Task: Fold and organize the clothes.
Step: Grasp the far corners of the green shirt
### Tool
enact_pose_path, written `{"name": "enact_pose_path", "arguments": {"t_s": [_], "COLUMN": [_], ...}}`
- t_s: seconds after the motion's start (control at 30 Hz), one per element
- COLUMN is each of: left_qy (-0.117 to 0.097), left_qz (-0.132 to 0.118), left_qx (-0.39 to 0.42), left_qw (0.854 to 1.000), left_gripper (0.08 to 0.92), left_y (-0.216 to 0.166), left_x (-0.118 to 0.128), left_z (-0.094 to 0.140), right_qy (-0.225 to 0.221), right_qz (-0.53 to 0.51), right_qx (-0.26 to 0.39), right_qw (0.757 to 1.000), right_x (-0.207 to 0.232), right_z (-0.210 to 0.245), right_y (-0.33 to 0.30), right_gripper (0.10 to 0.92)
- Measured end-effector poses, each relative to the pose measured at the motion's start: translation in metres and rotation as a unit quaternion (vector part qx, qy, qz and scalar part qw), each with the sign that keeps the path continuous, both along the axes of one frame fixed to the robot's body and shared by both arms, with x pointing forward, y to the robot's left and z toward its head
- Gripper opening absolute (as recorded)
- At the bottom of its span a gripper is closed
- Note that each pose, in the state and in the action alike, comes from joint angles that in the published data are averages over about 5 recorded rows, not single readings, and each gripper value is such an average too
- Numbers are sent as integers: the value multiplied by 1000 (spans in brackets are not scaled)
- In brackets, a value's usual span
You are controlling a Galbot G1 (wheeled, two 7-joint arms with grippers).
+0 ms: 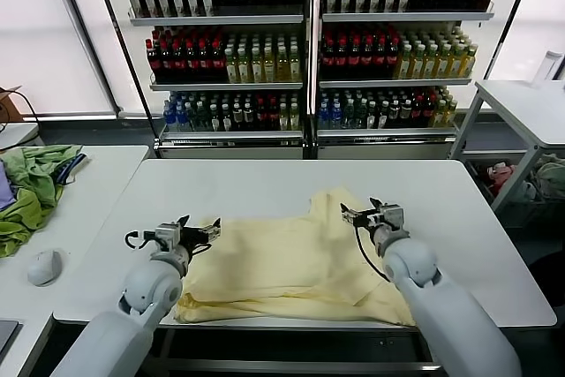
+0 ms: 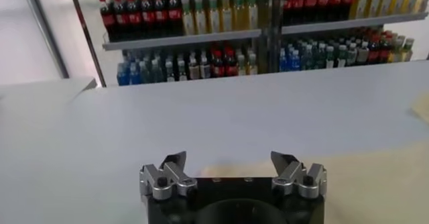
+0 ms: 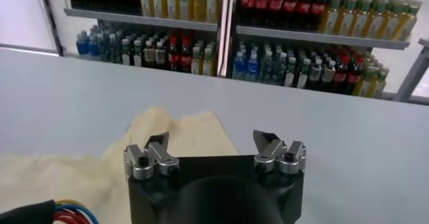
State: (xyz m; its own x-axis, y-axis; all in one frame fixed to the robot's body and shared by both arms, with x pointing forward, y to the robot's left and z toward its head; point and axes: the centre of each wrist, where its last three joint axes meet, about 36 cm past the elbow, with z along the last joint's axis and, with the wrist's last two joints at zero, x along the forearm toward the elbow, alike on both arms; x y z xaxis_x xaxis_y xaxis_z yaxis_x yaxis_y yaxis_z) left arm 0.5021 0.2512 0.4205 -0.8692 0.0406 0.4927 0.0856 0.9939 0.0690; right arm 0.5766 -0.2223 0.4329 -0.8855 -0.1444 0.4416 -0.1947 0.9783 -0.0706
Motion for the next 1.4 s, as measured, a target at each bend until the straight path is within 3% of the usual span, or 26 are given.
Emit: {"name": "enact_pose_path", "arguments": {"t_s": [0.37,0.47,0.83,1.0,1.23,1.4], "left_qy": [25,27,41,43,28,6], "left_qz": [8,8,4,4,0,-4], "left_qx": [13,13,3,-4,-18,-30], "left_qw": [1000,999,999,999,999,1000], "left_gripper": [817,766,447,308,120,101], "left_y": [1,1,1,2,4,9], "left_x": [17,17,8,4,-4,-10], "left_z": [-12,-14,-22,-24,-20,-8], "right_qy": [39,49,75,73,55,37], "right_qz": [-8,-12,-16,-9,4,12], "right_qx": [-13,-15,-10,-8,3,16], "right_qw": [999,999,997,997,998,999], "right_x": [44,49,52,49,39,30], "right_z": [-16,-22,-32,-34,-26,-11], "right_y": [15,17,15,14,17,16], "right_gripper": [823,798,503,408,251,149]}}
